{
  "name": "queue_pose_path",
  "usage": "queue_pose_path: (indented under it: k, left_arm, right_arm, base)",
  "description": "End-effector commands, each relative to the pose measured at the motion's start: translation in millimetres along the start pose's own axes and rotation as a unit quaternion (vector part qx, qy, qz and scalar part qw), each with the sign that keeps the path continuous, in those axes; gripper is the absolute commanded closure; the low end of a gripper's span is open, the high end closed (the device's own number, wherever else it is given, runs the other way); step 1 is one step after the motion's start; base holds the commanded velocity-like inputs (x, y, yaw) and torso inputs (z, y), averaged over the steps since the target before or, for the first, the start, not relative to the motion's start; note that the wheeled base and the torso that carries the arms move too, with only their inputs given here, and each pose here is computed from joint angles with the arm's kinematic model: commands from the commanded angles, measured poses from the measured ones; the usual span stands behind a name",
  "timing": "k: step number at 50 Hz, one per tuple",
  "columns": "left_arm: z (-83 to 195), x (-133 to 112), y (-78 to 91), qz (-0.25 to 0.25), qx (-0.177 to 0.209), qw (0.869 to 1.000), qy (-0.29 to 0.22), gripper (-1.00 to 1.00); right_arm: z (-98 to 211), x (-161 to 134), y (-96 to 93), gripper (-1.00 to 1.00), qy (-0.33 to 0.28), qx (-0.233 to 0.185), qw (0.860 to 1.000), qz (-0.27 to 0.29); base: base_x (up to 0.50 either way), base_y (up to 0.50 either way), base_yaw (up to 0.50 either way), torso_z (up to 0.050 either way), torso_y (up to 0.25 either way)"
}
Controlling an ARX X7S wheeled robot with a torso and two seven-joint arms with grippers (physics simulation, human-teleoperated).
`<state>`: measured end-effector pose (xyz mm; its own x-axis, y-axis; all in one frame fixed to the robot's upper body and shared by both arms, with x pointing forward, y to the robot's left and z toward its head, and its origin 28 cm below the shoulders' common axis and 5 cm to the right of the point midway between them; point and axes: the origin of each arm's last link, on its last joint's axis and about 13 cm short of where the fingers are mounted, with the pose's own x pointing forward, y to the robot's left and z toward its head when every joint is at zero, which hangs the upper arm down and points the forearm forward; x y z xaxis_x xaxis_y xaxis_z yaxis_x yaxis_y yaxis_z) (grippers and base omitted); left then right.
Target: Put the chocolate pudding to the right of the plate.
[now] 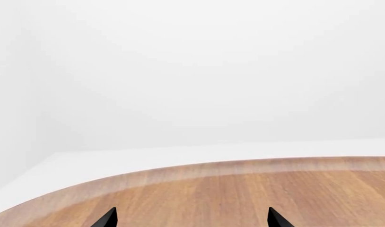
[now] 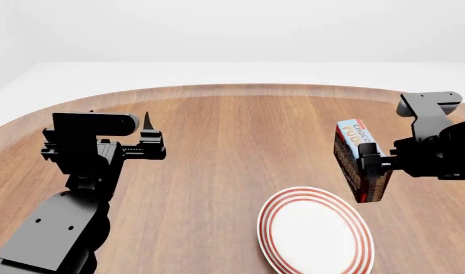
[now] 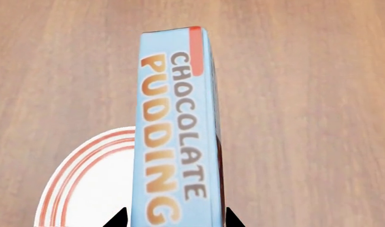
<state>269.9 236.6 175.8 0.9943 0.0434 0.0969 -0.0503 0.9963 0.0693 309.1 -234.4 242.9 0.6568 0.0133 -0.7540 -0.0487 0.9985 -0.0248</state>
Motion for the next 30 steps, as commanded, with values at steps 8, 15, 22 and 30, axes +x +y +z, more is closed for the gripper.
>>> queue_pose_path:
  k: [8, 15, 22, 30]
  left_arm:
    - [2.0, 0.1, -0.7, -0.001, 0.001, 1.000, -0.002, -1.00]
    - [3.2, 0.6, -1.1, -0.002, 0.002, 1.000, -0.003, -1.00]
    - [4.1, 0.1, -1.4, -0.003, 0.002, 1.000, -0.004, -1.00]
    - [2.3, 0.4, -2.6, -0.005, 0.002, 1.000, -0.003, -1.00]
  right_arm:
    - [-19.6, 2.3, -49.9, 1.00, 0.034, 0.112, 0.990, -0.073]
    - [-29.0, 9.3, -65.6, 1.00, 0.042, 0.137, 0.986, -0.085]
    - [-34.4, 20.3, -75.9, 1.00, 0.046, 0.153, 0.983, -0.086]
    - [-46.5, 40.8, -76.6, 1.00, 0.063, 0.146, 0.984, -0.083]
  base:
    - [0.00, 0.00, 0.00, 0.000, 0.000]
    - [0.00, 0.00, 0.00, 0.000, 0.000]
    - [0.00, 0.00, 0.00, 0.000, 0.000]
    - [0.00, 0.00, 0.00, 0.000, 0.000]
